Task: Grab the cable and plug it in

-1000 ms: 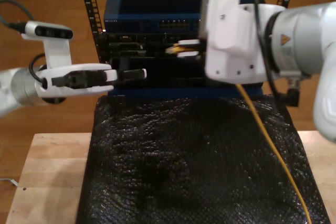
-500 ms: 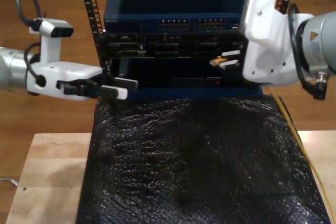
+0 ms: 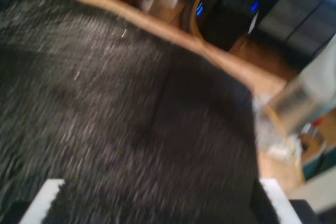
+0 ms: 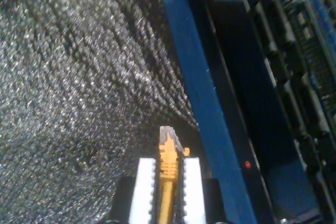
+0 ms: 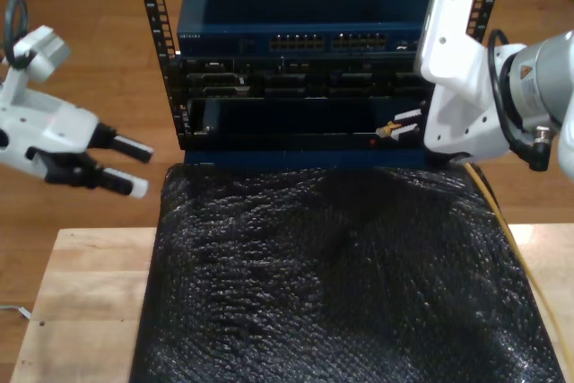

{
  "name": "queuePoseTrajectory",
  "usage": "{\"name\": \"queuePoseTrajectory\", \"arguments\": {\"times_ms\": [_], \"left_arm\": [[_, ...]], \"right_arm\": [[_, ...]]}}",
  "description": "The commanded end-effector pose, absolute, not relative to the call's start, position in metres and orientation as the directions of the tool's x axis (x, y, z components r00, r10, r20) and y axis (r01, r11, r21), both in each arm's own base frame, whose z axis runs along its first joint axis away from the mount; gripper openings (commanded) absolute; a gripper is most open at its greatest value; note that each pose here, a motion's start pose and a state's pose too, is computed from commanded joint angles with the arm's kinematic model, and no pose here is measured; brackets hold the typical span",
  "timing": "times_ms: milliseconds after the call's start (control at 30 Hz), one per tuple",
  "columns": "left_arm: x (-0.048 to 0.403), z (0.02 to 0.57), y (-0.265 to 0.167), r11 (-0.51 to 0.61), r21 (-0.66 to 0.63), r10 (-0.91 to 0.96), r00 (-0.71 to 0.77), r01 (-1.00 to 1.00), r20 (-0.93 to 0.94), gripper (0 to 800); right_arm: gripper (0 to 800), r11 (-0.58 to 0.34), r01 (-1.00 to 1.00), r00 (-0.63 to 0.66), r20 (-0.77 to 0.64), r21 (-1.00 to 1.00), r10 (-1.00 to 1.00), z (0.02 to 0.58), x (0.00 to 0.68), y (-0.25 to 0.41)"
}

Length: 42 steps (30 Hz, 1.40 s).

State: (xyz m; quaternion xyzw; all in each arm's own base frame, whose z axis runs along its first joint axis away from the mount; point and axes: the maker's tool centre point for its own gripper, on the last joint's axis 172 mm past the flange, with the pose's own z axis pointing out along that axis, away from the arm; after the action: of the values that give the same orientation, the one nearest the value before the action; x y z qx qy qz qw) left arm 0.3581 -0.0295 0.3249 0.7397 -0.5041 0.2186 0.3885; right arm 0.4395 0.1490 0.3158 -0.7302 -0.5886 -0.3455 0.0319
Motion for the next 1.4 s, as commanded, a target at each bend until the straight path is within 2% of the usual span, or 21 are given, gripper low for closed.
{"name": "queuePoseTrajectory", "arguments": {"times_ms": [167,400,533,733,1133,1400], "left_arm": [[0.344,0.31,0.0,-0.205,0.301,-0.701,0.354,-0.931,0.619,798],[0.318,0.305,0.028,-0.163,0.254,-0.803,0.278,-0.953,0.528,798],[0.305,0.3,0.064,-0.203,0.241,-0.807,0.301,-0.949,0.508,798],[0.282,0.288,0.093,-0.173,0.211,-0.802,0.262,-0.962,0.537,798],[0.189,0.244,0.156,-0.102,0.219,-0.815,0.208,-0.97,0.54,798],[0.129,0.22,0.157,-0.023,0.222,-0.812,0.148,-0.975,0.565,798]], "right_arm": [[0,-0.3,0.896,0.102,0.508,0.326,0.855,0.295,0.44,0.142],[0,-0.313,0.908,0.17,0.436,0.28,0.884,0.27,0.449,0.132],[0,-0.317,0.916,0.209,0.383,0.247,0.9,0.251,0.45,0.126],[0,-0.337,0.918,0.262,0.317,0.21,0.912,0.236,0.453,0.117],[0,-0.345,0.922,0.293,0.264,0.178,0.919,0.217,0.459,0.112],[0,-0.351,0.922,0.317,0.197,0.166,0.928,0.201,0.459,0.102]]}}
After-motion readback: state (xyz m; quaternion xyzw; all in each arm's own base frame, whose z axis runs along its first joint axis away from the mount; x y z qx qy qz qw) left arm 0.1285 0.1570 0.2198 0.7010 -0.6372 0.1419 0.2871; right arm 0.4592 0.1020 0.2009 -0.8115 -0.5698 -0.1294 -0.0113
